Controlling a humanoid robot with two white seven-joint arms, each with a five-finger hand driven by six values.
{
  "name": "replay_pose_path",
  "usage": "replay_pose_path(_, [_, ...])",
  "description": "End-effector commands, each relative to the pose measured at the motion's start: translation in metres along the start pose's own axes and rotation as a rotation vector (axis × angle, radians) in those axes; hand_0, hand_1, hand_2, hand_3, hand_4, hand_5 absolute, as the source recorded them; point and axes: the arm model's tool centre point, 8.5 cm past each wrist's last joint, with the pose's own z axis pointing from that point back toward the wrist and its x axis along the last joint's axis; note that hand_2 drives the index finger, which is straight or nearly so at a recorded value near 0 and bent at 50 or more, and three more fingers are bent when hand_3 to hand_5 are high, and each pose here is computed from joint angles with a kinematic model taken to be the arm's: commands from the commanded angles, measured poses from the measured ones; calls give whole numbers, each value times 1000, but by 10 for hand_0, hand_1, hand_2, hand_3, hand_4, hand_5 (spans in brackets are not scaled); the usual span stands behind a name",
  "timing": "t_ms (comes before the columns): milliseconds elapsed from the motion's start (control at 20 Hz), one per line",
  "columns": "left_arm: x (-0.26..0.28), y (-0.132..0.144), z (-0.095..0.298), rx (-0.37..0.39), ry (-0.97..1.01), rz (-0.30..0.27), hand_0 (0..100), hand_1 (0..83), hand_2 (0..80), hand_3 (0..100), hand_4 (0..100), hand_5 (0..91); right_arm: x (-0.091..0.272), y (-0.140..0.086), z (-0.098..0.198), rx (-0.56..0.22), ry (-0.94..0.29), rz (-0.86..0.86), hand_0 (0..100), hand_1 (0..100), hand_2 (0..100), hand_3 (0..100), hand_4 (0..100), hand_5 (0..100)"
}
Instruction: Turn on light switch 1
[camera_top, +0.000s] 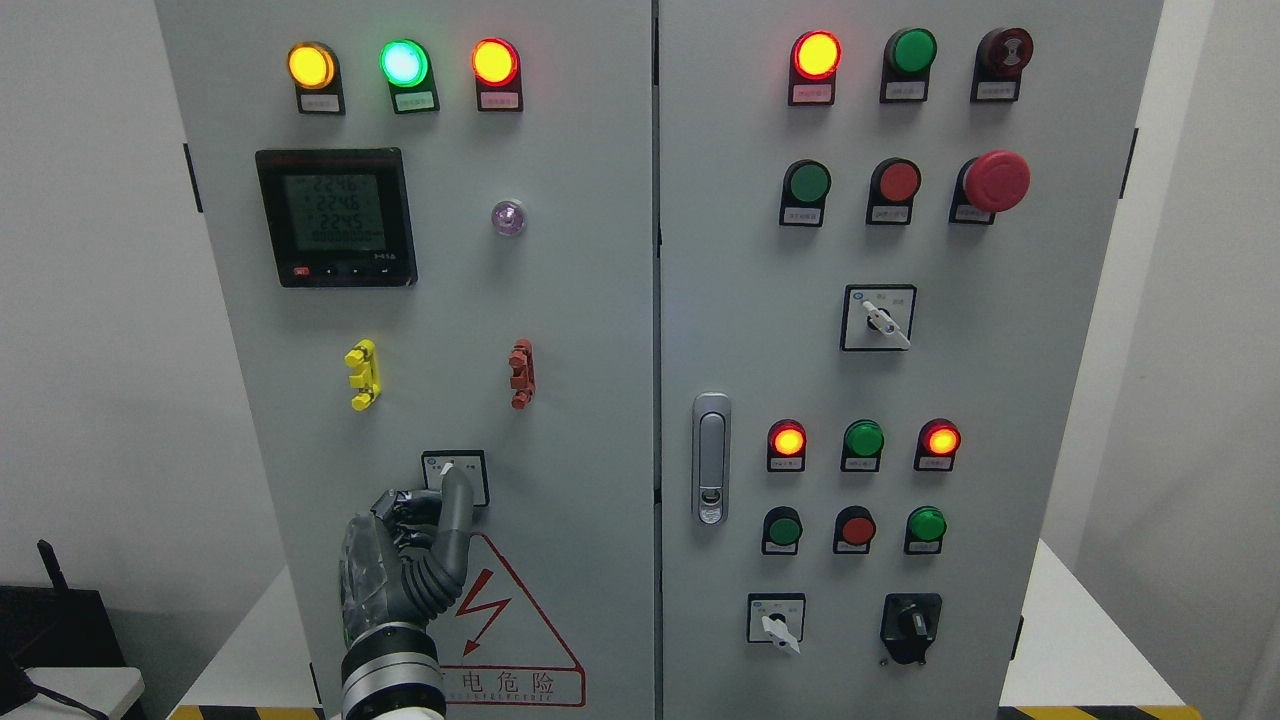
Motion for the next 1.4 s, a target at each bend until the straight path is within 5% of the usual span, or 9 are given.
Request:
replay_pose_path(0, [1, 0, 0, -2, -4, 2, 403, 339, 506, 647, 741, 787, 0, 0, 0, 2, 1, -17, 120, 389, 0, 0, 0, 0])
replay_pose_path(1353, [2, -8, 3, -26, 2, -11, 463, 325, 512, 662, 749, 784, 0, 0, 0, 2, 1, -18, 120, 389, 0, 0, 0, 0])
